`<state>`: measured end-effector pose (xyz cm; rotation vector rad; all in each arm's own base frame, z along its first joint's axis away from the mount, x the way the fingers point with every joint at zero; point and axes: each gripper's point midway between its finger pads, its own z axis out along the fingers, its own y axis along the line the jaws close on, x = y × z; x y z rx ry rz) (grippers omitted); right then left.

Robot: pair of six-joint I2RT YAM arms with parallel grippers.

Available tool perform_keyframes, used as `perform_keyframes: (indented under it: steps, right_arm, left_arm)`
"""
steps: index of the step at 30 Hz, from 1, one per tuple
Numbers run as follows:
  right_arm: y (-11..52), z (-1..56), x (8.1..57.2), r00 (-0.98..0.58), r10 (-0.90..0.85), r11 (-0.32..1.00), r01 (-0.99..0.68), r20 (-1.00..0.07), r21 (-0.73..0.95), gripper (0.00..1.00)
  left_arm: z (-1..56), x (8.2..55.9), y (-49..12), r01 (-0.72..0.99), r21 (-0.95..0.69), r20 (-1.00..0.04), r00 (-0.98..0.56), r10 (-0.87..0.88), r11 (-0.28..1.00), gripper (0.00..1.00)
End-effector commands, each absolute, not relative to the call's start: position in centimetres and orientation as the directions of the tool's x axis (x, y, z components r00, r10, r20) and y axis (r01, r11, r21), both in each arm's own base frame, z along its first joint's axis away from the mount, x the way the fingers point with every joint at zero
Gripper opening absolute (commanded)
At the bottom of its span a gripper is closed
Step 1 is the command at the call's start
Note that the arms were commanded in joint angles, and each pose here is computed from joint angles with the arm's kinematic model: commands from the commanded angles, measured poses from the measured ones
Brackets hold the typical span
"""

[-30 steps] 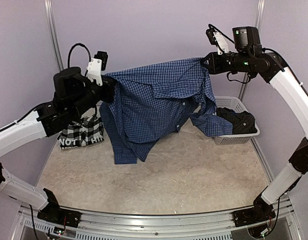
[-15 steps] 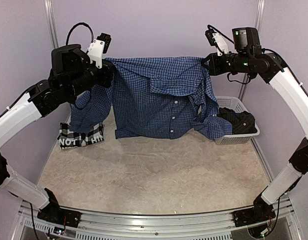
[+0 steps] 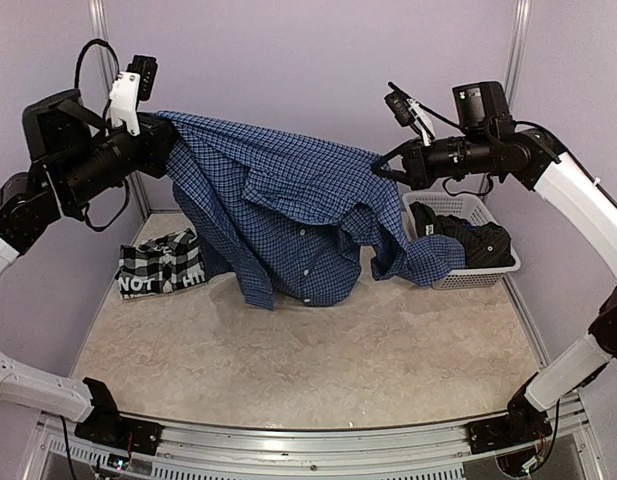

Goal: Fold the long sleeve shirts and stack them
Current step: Flatten out the crumpled shirt at the center of the board.

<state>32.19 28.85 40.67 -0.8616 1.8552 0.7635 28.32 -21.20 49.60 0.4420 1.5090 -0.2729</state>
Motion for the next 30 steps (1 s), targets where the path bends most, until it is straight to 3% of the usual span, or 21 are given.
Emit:
perform_keyframes:
  steps: [1, 4, 9, 16, 22, 30]
  right_arm:
    - [31.2, 40.4, 27.4, -0.307, -0.273, 0.347, -0.915, -0.912, 0.204, 0.00]
    - [30.9, 40.6, 27.2, -0.308, -0.266, 0.362, -0.910, -0.913, 0.202, 0.00]
    - [27.6, 39.8, 30.3, -0.381, -0.239, 0.571, -0.799, -0.893, 0.188, 0.00]
    - [23.3, 31.6, 33.9, -0.568, -0.287, 0.759, -0.627, -0.771, 0.179, 0.00]
    - [19.8, 25.3, 36.1, -0.677, -0.253, 0.851, -0.495, -0.691, 0.174, 0.00]
    - [16.9, 22.2, 38.8, -0.721, -0.197, 0.904, -0.396, -0.665, 0.162, 0.03]
  left_arm:
    - [54.8, 24.5, -18.2, 0.454, 0.035, -0.990, 0.138, -0.032, 0.890, 0.00]
    - [56.0, 23.4, -19.4, 0.501, 0.050, -0.989, 0.148, -0.029, 0.864, 0.00]
    - [56.5, 24.4, -23.3, 0.557, 0.090, -0.988, 0.152, 0.005, 0.826, 0.00]
    - [48.8, 32.5, -29.8, 0.557, 0.136, -0.987, 0.008, 0.158, 0.820, 0.00]
    - [41.8, 36.8, -34.3, 0.634, 0.075, -0.974, -0.120, 0.194, 0.770, 0.00]
    - [37.2, 34.6, -41.3, 0.805, -0.200, -0.916, -0.355, 0.185, 0.558, 0.00]
